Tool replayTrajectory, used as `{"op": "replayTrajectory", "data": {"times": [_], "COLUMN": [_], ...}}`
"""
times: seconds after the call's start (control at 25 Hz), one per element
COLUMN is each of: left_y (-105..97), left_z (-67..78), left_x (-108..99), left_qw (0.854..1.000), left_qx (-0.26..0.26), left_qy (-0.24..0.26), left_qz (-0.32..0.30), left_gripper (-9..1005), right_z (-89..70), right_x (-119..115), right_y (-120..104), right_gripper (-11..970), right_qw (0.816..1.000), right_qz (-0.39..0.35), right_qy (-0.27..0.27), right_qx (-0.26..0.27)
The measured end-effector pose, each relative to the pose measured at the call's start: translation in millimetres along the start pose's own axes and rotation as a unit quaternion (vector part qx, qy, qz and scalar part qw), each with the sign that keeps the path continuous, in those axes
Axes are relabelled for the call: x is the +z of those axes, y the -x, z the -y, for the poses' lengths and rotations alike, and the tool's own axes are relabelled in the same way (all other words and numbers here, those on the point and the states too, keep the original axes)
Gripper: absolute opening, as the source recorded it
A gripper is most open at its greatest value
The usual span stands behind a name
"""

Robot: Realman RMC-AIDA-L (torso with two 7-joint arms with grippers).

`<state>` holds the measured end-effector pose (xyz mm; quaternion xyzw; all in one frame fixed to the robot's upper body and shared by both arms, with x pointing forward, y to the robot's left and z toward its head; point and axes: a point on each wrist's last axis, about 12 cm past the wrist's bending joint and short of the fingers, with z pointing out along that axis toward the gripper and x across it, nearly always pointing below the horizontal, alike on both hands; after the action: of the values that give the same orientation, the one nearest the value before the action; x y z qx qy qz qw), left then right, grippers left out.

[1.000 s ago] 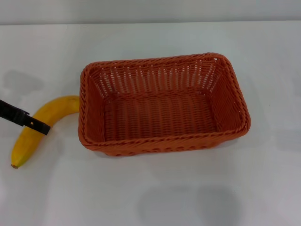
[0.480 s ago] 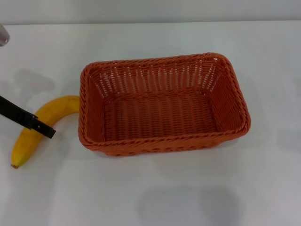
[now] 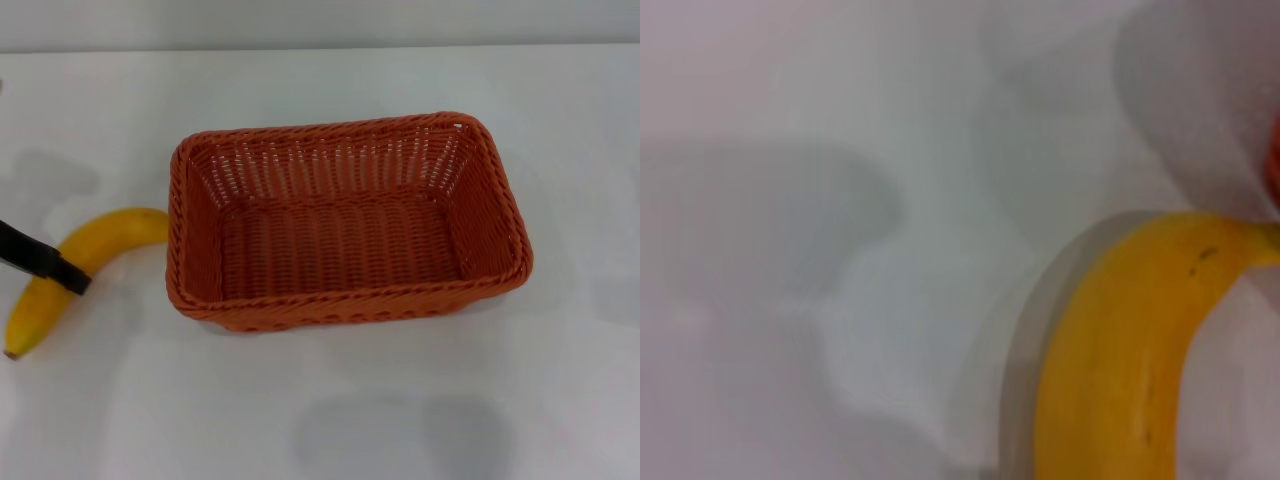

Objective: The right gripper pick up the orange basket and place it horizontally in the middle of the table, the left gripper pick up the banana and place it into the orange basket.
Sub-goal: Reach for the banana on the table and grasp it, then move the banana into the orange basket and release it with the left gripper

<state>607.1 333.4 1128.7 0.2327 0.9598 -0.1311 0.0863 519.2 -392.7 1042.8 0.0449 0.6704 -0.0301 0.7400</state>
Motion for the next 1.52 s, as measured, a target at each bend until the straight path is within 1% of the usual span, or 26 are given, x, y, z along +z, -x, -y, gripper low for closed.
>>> {"op": "replayTrajectory", "data": {"times": [0.08,0.16,0.28,0.4,0.52,0.6,0.64,0.68,0.8,0.84,0.92,0.96,1.04,1.12,1.2,1.28,1.52], "left_y": [-3.5,-9.0,-11.1,-2.9,14.9,33.4,41.3,53.1,85.6,94.2,113.6,119.5,134.7,141.4,145.0,146.4,141.2], "left_z": [-7.1,-17.9,-28.9,-35.5,-32.5,-21.3,-15.8,-6.8,24.8,36.3,64.8,75.6,108.2,125.8,141.0,148.5,154.1], "left_x": [-8.3,-21.8,-39.7,-58.2,-77.7,-90.2,-94.4,-99.2,-104.0,-102.1,-96.5,-92.5,-78.3,-68.0,-53.3,-42.5,-19.8], "left_qw": [1.0,0.996,0.988,0.978,0.964,0.953,0.95,0.946,0.945,0.945,0.945,0.945,0.941,0.938,0.935,0.931,0.917], "left_qx": [-0.023,-0.06,-0.098,-0.11,-0.096,-0.065,-0.051,-0.028,0.048,0.074,0.135,0.159,0.225,0.261,0.286,0.299,0.358], "left_qy": [0.015,0.04,0.062,0.065,0.044,0.006,-0.006,-0.021,-0.046,-0.053,-0.068,-0.074,-0.088,-0.099,-0.122,-0.137,-0.132], "left_qz": [0.013,0.044,0.101,0.164,0.243,0.296,0.31,0.321,0.322,0.315,0.291,0.277,0.236,0.205,0.173,0.158,0.12], "left_gripper": [571,545,518,516,515,514,513,513,512,511,511,512,512,513,514,515,517], "right_z": [1.2,1.9,1.8,2.2,2.5,2.3,2.0,2.1,2.0,1.8,1.8,1.8,1.7,1.7,1.5,2.4,5.9], "right_x": [-1.0,-2.0,-2.7,-2.5,-2.5,-2.6,-2.6,-2.7,-2.9,-2.9,-3.0,-3.0,-3.0,-3.0,-3.7,-5.8,-10.7], "right_y": [-0.2,-0.6,-1.0,-0.8,-0.6,-0.7,-0.8,-0.8,-1.1,-1.2,-1.2,-1.2,-1.3,-1.3,-2.1,-3.9,-6.6], "right_gripper": [652,652,652,652,652,652,652,653,653,653,653,653,653,653,653,653,654], "right_qw": [1.0,1.0,1.0,1.0,1.0,1.0,1.0,1.0,1.0,1.0,1.0,1.0,1.0,1.0,1.0,1.0,0.999], "right_qz": [0.0,-0.001,-0.001,-0.001,-0.001,0.0,0.0,-0.001,-0.001,-0.001,-0.001,-0.001,-0.001,-0.001,-0.003,-0.006,-0.011], "right_qy": [-0.003,-0.004,-0.005,-0.005,-0.005,-0.005,-0.005,-0.005,-0.006,-0.005,-0.005,-0.005,-0.005,-0.005,-0.006,-0.011,-0.022], "right_qx": [0.0,0.001,0.001,0.001,0.001,0.002,0.003,0.004,0.013,0.014,0.015,0.015,0.015,0.015,0.016,0.019,0.023]}}
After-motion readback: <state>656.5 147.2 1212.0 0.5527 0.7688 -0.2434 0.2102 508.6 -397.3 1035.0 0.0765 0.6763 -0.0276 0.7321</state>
